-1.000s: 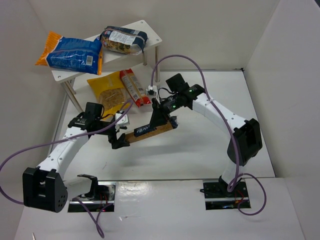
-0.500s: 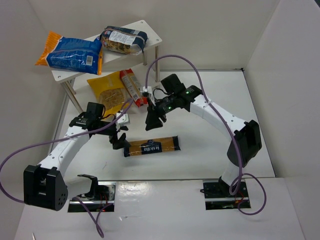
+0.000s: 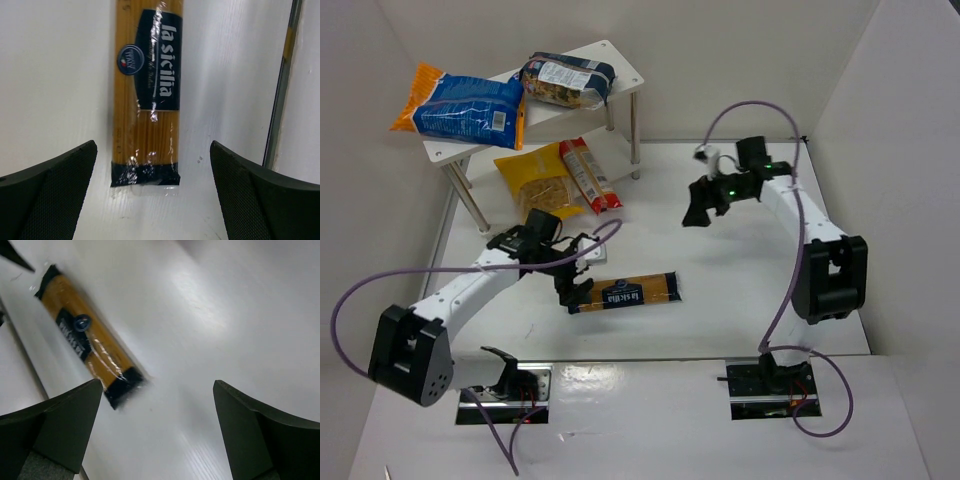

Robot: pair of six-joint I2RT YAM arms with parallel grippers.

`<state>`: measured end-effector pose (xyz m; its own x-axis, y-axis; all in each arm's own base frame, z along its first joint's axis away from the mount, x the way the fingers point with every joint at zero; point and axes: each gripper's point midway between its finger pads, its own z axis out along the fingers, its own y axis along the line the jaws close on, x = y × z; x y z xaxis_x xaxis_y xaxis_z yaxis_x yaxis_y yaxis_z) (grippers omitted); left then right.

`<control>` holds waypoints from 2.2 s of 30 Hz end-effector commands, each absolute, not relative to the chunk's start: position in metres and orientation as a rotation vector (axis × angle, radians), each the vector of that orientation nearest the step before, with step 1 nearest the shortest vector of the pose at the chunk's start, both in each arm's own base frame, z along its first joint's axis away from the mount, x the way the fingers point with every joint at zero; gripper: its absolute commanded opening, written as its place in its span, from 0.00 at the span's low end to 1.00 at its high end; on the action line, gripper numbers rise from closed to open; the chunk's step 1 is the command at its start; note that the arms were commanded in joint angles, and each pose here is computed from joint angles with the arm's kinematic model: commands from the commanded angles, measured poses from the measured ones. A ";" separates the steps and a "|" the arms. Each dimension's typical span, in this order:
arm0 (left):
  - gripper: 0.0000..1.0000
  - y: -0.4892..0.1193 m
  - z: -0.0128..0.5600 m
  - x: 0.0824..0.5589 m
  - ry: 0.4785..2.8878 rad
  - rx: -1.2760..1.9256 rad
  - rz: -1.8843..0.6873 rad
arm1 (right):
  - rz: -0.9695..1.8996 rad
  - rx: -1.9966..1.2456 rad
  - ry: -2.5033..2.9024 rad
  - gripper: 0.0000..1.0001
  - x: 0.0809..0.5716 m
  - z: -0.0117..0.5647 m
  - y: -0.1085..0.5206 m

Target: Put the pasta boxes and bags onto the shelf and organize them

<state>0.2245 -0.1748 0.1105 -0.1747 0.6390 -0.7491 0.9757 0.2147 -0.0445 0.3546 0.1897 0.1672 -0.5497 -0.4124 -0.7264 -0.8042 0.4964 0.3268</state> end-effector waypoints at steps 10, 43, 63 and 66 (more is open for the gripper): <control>0.99 -0.203 0.058 0.246 1.958 1.544 -0.422 | 0.812 -0.809 2.109 1.00 0.336 0.213 0.140; 0.99 -0.224 0.010 0.243 2.094 1.661 -0.345 | 0.868 -0.865 2.050 1.00 0.324 0.217 0.146; 0.00 -0.238 0.076 0.265 2.078 1.493 -0.469 | 0.865 -0.893 2.037 1.00 0.319 0.216 0.149; 0.00 -0.240 0.105 0.275 2.051 1.395 -0.523 | 0.870 -0.903 2.034 1.00 0.317 0.216 0.152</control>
<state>0.2558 -0.2253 0.0478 -0.2742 0.8057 -0.5250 0.9468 0.3218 -0.0006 0.3245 0.1456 0.2022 -0.5399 -0.2993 -0.7867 -0.7698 0.5536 0.3177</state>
